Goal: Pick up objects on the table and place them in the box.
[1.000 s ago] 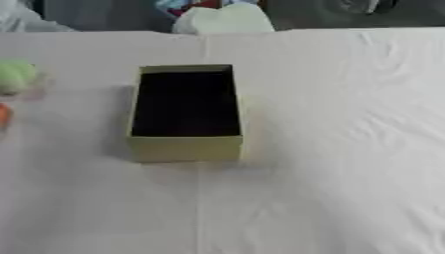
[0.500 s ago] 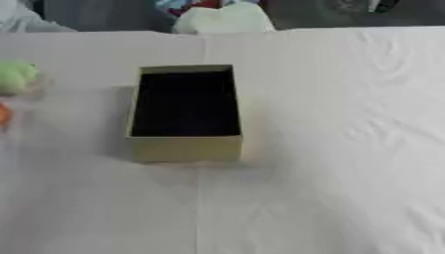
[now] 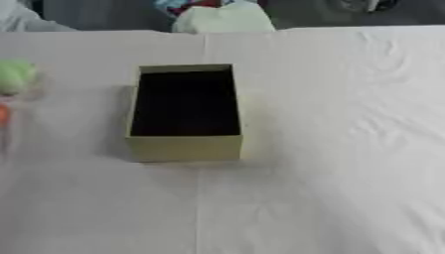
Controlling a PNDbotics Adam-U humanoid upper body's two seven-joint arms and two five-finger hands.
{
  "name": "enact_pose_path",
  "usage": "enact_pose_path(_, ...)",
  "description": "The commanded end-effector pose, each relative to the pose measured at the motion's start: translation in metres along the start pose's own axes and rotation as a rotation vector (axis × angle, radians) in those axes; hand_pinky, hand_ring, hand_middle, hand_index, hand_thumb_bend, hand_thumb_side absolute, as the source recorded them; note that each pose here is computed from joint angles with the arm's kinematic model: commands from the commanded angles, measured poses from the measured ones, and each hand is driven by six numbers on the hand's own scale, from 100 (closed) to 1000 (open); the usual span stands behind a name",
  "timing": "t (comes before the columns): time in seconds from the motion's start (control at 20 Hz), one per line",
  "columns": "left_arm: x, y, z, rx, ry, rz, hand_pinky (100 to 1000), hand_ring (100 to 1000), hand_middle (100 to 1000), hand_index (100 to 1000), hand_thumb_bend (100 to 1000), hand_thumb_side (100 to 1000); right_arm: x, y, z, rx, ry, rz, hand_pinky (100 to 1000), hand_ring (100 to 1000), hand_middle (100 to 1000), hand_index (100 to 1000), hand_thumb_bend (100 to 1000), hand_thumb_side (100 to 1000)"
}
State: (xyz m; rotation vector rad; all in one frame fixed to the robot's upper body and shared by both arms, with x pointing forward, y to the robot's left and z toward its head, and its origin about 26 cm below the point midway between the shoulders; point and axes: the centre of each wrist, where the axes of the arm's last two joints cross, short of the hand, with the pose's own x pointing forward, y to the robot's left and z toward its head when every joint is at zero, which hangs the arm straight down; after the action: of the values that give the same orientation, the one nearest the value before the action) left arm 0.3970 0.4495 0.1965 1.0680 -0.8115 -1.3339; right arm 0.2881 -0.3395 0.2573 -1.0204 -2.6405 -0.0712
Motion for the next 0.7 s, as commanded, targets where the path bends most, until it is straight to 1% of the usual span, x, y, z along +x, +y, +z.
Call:
enact_pose_path(0.05,-0.0054,0.0116,0.0020,0.034,0.023,-0.004,800,794,801,870,403,208,0.0056,-0.0021,-0.0090,0.001,-0.033,-0.006,775,746,740,790,100,998)
enact_pose_path(0.1,-0.0042,0.0110,0.0006,0.032,0.020,0.004,792,789,797,867,371,202,0.0056,-0.0020,-0.0089,0.001,-0.033,-0.006,775,746,740,790,100,998)
enact_pose_path(0.25,-0.0016,0.0096,-0.0025,0.023,0.006,0.026,776,777,788,859,326,196,0.0056,-0.0019,-0.0089,-0.001,-0.032,-0.008,775,746,740,791,100,998)
enact_pose_path(0.4,-0.0001,0.0079,-0.0043,0.011,-0.010,0.040,716,738,753,832,304,195,0.0056,-0.0018,-0.0087,-0.003,-0.031,-0.008,775,746,740,791,100,998)
enact_pose_path(0.5,-0.0001,0.0070,-0.0047,0.009,-0.010,0.039,623,659,675,777,291,192,0.0055,-0.0019,-0.0086,-0.004,-0.030,-0.008,775,746,740,791,100,997)
enact_pose_path(0.7,-0.0006,0.0066,-0.0045,0.023,0.009,0.023,567,589,593,718,284,183,0.0054,-0.0020,-0.0084,-0.006,-0.029,-0.008,775,746,740,791,100,997)
